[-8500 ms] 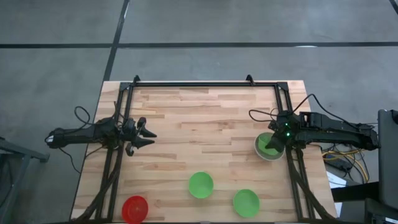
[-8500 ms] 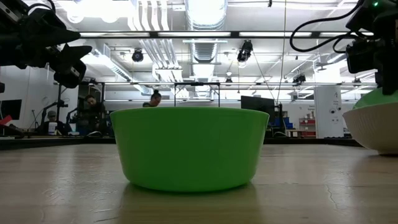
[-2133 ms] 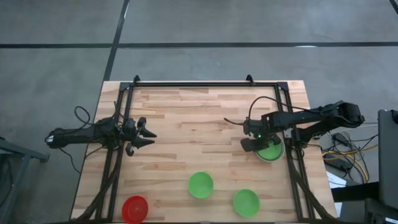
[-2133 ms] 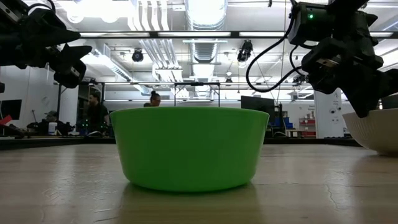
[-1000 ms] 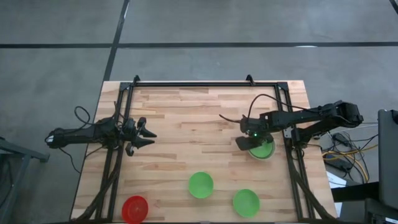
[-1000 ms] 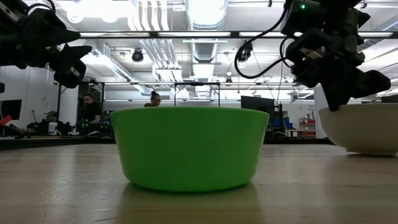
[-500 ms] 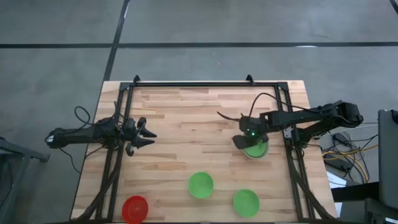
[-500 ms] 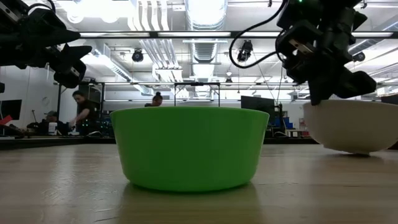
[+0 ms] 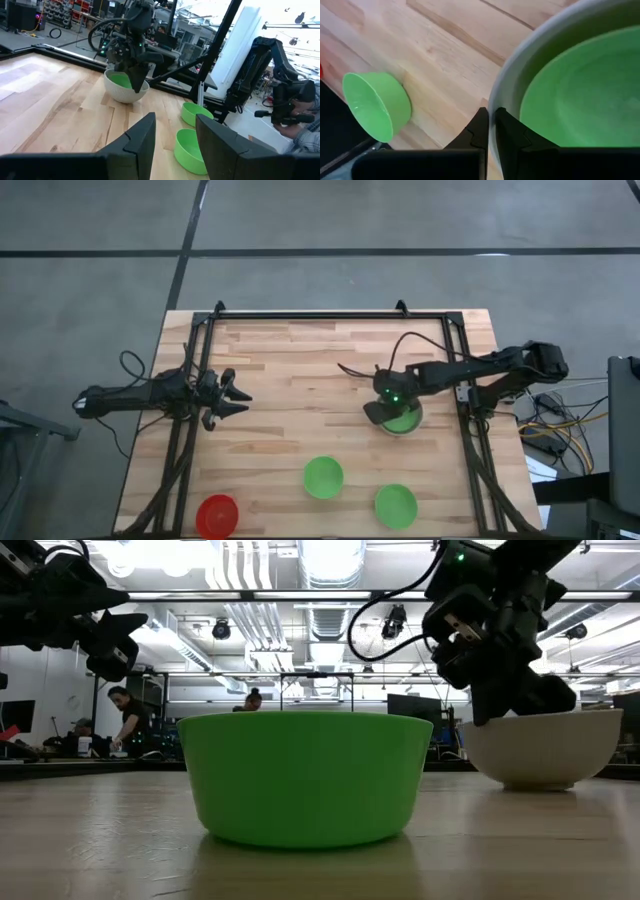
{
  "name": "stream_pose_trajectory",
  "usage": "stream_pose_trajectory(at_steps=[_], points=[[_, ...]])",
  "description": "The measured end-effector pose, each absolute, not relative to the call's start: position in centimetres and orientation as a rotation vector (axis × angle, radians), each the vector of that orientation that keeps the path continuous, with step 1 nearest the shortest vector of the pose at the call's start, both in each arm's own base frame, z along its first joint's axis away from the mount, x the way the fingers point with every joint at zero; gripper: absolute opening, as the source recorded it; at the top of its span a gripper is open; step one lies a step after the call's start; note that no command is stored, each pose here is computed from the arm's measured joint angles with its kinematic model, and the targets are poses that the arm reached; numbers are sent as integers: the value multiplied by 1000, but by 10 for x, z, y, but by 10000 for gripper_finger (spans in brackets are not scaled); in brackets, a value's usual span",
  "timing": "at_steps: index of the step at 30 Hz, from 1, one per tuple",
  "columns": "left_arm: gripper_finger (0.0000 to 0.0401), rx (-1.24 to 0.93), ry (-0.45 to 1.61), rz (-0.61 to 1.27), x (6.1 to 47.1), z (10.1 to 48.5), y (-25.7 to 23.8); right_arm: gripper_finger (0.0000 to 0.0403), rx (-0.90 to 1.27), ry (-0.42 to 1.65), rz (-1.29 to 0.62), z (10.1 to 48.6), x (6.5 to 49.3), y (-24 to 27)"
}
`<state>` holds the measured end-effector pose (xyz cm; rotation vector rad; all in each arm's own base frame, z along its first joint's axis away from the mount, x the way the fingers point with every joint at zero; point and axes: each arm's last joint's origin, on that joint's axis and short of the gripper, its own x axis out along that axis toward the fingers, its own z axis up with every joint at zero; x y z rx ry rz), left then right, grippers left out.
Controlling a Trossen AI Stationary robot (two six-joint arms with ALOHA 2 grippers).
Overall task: Nest bowls inside each other
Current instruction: Move the stacked bowl to the center of the table
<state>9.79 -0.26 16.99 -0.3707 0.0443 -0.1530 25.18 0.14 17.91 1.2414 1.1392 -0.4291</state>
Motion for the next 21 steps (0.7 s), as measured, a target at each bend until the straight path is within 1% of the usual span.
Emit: stream_pose_trajectory(at_steps=[11,21], points=[[145,-371,45,-153,98,170,-3,10,1137,1123,-361,186,284,-4],[145,-371,44,-153,98,170,-3,8,1034,1162,-279,191,327,-8]])
